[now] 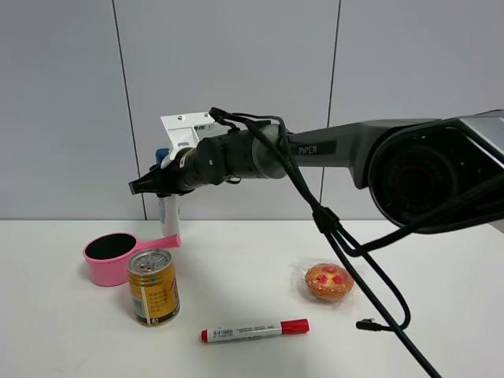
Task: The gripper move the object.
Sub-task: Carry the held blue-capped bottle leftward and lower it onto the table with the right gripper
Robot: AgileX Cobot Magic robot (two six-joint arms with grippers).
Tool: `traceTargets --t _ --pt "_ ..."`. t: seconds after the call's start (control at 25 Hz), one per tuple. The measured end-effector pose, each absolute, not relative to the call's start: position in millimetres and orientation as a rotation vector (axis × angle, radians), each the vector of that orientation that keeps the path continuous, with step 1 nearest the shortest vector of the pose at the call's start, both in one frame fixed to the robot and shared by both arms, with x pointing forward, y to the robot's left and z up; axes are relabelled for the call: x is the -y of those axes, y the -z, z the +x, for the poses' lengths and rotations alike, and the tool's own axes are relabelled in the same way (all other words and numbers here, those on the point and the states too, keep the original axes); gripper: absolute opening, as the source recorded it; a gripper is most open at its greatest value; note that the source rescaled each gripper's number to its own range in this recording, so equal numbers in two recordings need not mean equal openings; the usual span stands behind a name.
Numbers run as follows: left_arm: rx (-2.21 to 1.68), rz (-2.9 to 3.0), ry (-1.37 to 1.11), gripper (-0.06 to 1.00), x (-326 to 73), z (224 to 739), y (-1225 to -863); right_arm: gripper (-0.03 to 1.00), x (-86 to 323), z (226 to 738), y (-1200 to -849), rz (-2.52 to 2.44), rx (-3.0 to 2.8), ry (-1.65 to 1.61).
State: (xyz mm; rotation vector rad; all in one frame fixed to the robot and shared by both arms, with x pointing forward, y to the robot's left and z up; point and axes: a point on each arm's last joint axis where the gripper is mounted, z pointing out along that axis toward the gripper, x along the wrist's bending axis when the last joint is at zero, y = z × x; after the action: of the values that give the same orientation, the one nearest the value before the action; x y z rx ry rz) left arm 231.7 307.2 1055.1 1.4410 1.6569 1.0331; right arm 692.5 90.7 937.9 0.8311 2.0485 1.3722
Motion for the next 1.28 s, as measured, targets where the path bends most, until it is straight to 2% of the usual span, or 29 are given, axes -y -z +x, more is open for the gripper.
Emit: traceTargets --t 0.8,0.92,1.28 --pt "-1.657 1.441 -1.033 1.00 -307.2 231.7 -1055.1 0.00 -91.6 693.5 -914.8 0.840 -2.083 -1.338" --pt "-1.657 1.441 -1.033 1.00 -307.2 231.7 -1055.1 0.11 -91.9 693.8 -915.3 0.837 -2.076 -1.346" --pt "-1.657 1.441 -1.033 1.00 -307.2 231.7 -1055.1 0.61 -92.9 694.1 -918.2 0.828 -2.057 -1.365"
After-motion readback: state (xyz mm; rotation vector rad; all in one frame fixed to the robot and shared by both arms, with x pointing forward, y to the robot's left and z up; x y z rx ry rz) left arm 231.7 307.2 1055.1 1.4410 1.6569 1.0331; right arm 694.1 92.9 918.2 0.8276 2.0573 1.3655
